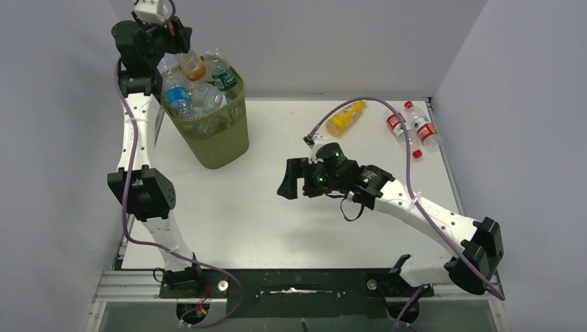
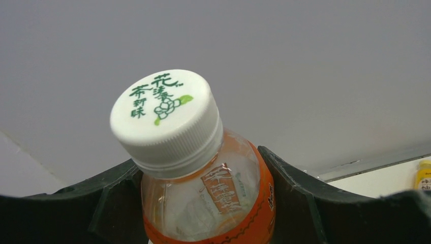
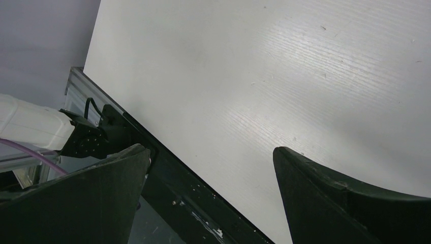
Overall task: Put the plastic bottles in the bin
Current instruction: Place the plastic bottle in the trash bin.
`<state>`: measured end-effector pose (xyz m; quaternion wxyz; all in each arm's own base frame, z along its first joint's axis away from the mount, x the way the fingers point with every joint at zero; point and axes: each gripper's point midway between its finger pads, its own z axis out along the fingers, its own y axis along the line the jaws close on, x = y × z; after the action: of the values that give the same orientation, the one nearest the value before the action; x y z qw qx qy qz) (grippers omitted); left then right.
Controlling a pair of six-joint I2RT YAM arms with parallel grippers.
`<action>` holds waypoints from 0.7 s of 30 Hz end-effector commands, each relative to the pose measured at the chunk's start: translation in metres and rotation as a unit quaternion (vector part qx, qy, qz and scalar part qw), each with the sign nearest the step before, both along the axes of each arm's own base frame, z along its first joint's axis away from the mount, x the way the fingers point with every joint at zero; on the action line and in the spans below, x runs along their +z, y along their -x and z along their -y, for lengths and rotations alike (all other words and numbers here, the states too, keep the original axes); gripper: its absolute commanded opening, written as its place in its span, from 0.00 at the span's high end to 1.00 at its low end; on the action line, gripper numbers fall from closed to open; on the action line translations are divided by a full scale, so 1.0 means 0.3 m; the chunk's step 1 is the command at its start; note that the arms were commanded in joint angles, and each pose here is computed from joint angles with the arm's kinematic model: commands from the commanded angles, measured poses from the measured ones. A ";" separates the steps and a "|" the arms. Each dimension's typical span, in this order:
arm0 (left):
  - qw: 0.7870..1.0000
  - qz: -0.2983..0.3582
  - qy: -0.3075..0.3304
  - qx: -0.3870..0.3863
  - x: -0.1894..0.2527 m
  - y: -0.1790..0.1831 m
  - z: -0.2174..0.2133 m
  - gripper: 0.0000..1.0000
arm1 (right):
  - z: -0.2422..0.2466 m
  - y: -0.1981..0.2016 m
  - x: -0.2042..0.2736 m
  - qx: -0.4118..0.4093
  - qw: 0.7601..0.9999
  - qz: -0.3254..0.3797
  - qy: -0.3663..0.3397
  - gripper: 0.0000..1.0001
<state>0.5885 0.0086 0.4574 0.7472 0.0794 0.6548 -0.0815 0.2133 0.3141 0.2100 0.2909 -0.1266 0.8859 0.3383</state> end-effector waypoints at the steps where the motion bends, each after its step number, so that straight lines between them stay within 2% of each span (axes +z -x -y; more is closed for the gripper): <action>1: 0.999 -0.015 -0.033 -0.027 0.034 0.013 0.026 0.85 | -0.029 -0.022 0.103 0.009 0.999 0.034 -0.038 0.02; 7: 0.997 -0.060 -0.045 -0.023 -0.024 0.001 0.036 0.77 | -0.023 -0.014 0.099 0.005 0.999 0.031 -0.042 0.02; 12: 0.994 -0.091 -0.050 -0.016 -0.102 -0.009 0.042 0.74 | -0.021 -0.008 0.101 0.003 0.999 0.030 -0.046 0.02; 21: 0.990 -0.124 -0.053 -0.028 -0.162 -0.017 0.080 0.64 | -0.019 -0.003 0.089 0.003 0.999 0.027 -0.046 0.02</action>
<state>0.5955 -0.0140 0.4097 0.6606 0.1118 0.7375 -0.0850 0.2127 0.3161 0.2137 0.2930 -0.1244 0.8821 0.3474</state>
